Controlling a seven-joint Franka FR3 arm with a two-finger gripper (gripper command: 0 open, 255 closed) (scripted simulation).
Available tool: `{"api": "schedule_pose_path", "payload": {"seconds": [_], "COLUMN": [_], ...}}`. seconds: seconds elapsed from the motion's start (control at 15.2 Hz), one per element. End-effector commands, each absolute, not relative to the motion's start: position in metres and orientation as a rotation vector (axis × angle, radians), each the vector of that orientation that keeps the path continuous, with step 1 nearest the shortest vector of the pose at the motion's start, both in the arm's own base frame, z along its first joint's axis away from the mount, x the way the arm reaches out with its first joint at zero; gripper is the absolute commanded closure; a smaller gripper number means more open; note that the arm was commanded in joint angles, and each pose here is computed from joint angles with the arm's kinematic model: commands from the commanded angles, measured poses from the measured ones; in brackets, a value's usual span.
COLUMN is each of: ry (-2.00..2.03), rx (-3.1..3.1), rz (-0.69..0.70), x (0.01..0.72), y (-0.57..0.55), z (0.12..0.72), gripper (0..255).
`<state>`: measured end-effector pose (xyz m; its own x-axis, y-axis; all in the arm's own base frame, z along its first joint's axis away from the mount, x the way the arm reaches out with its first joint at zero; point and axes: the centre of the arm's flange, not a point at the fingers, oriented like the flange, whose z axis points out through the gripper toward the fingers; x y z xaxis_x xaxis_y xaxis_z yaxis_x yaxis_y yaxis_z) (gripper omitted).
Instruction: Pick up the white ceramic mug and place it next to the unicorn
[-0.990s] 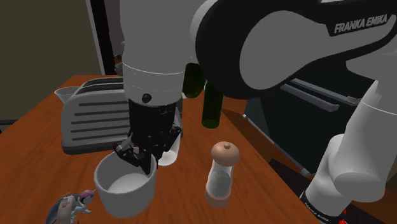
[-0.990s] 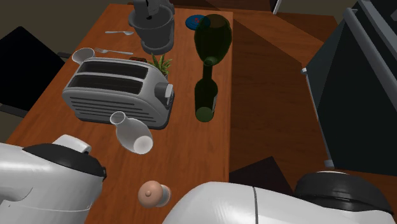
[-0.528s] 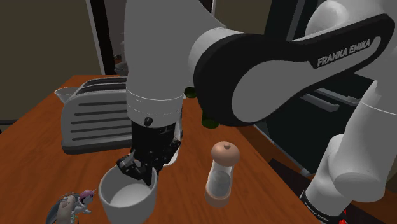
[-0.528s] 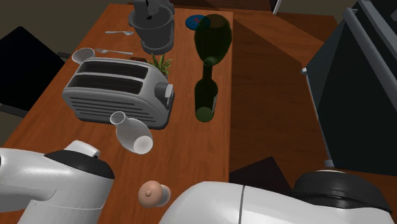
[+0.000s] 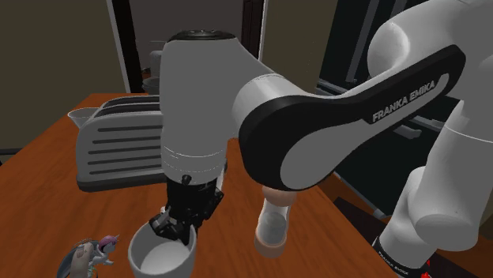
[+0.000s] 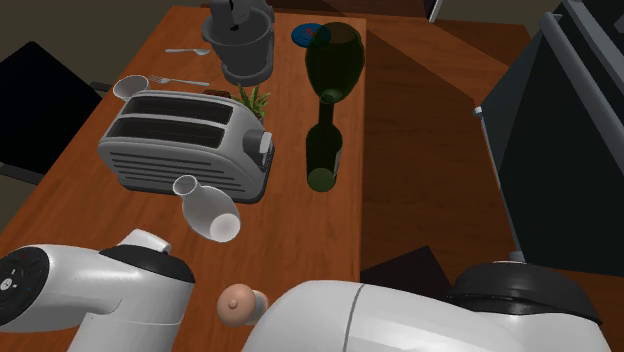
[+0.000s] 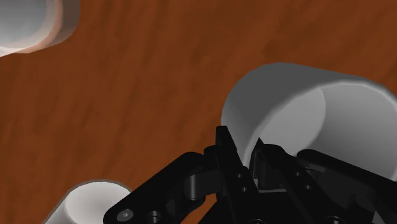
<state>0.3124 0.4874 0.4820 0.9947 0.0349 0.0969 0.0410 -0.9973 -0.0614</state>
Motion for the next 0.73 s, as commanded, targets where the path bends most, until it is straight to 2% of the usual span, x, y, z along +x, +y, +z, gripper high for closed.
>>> {"api": "schedule_pose_path", "payload": {"seconds": [0.0,0.66], "ry": [-0.059,-0.059], "rx": [-3.074,-3.074], "rz": [-0.148,-0.148], "x": [0.3124,0.3124], "y": [0.4868,0.4868], "z": [0.4716,0.4619], "gripper": [255,255]}}
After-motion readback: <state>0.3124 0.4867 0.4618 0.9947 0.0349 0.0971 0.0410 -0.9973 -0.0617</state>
